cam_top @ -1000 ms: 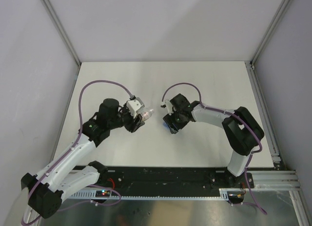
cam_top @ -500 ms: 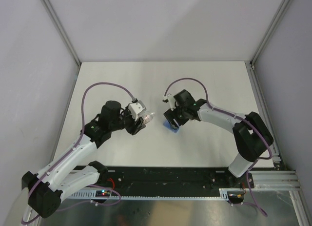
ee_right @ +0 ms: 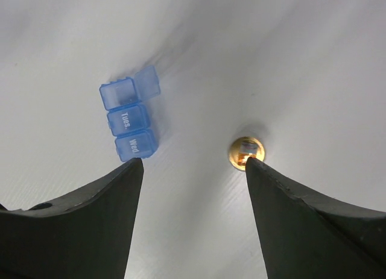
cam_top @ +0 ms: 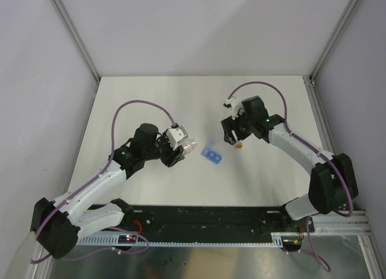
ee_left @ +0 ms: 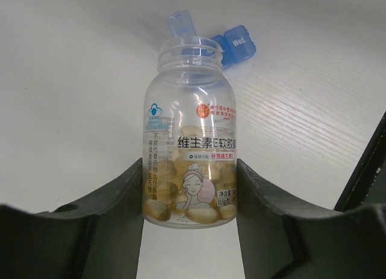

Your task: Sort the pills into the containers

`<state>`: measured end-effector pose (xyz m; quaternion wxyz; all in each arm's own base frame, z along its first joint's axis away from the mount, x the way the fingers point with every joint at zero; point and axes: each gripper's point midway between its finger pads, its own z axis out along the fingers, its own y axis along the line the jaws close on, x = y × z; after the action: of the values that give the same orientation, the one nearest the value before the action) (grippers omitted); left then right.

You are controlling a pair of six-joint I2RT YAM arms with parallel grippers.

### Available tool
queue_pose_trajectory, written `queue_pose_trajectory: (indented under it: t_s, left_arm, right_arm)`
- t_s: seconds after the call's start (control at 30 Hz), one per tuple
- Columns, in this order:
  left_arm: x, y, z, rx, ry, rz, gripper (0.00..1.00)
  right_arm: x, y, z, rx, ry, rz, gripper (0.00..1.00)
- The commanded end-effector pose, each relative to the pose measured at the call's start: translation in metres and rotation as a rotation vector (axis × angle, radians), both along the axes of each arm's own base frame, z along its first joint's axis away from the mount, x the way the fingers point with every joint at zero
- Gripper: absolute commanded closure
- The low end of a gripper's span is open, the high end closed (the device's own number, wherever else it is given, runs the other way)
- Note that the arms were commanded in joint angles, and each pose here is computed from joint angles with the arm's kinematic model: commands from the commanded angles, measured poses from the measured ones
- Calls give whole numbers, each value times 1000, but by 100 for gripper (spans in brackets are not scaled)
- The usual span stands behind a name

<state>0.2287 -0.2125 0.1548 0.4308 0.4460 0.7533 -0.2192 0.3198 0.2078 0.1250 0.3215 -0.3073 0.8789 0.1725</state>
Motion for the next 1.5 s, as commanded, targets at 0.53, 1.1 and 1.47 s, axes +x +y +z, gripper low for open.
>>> queue_pose_trajectory:
  t_s: [0.53,1.1,1.47]
  left_arm:
    - [31,-32,-16,28,-3,-60,100]
    - [42,-51,-27,-1,-11,-70,100]
    - [47,-56,-51,49,20,-72,100]
  right_arm:
    - [21,-55,84,149,-244,-103,25]
    - [16,-83,76,212,-228,-164,24]
    - [16,-86,70,215,-213,-167,24]
